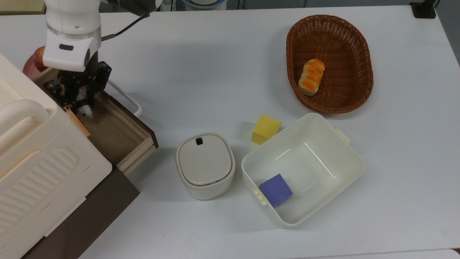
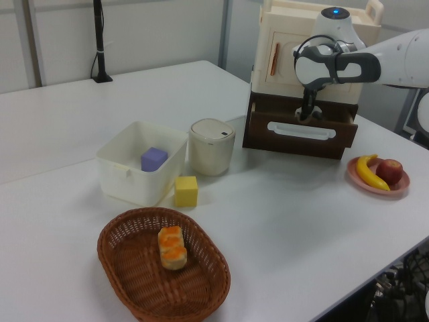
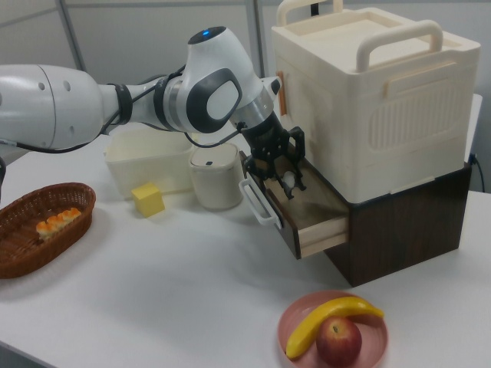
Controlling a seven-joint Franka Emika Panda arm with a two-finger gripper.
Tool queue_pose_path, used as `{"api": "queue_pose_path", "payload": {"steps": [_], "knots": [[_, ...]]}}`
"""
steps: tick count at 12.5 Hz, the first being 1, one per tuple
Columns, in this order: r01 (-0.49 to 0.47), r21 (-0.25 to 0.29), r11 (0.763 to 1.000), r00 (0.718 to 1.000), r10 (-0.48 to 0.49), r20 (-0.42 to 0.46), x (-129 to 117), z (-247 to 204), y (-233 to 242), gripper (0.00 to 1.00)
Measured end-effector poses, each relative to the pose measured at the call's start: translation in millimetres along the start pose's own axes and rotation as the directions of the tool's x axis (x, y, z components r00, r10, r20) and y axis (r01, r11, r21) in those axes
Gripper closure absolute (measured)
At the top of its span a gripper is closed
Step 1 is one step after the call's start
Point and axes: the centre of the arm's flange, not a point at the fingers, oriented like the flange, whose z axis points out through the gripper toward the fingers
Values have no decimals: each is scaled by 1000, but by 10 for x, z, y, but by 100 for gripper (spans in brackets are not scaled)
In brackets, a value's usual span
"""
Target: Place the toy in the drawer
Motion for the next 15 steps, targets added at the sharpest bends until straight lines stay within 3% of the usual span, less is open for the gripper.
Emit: {"api": "queue_pose_path", "payload": {"steps": [2,3,4,6,7,9,11,12,14,15], "knots": [[-19,-5,1000,1000,19,-3,-1,-24,20,54],[-38,-6,999,999,38,-4,3,-29,22,48],[-66,-6,998,998,66,-6,20,-35,15,33],[-114,-10,993,993,114,-17,102,-99,-6,26],[-152,17,988,988,152,-16,151,-190,-45,26],[-229,115,967,973,230,1,255,-508,-206,4],[-278,193,941,960,276,38,307,-771,-371,0],[-336,226,914,942,329,69,351,-963,-482,0],[-511,257,820,859,493,137,397,-1188,-633,0],[-625,251,739,780,597,185,433,-1259,-704,0]]}}
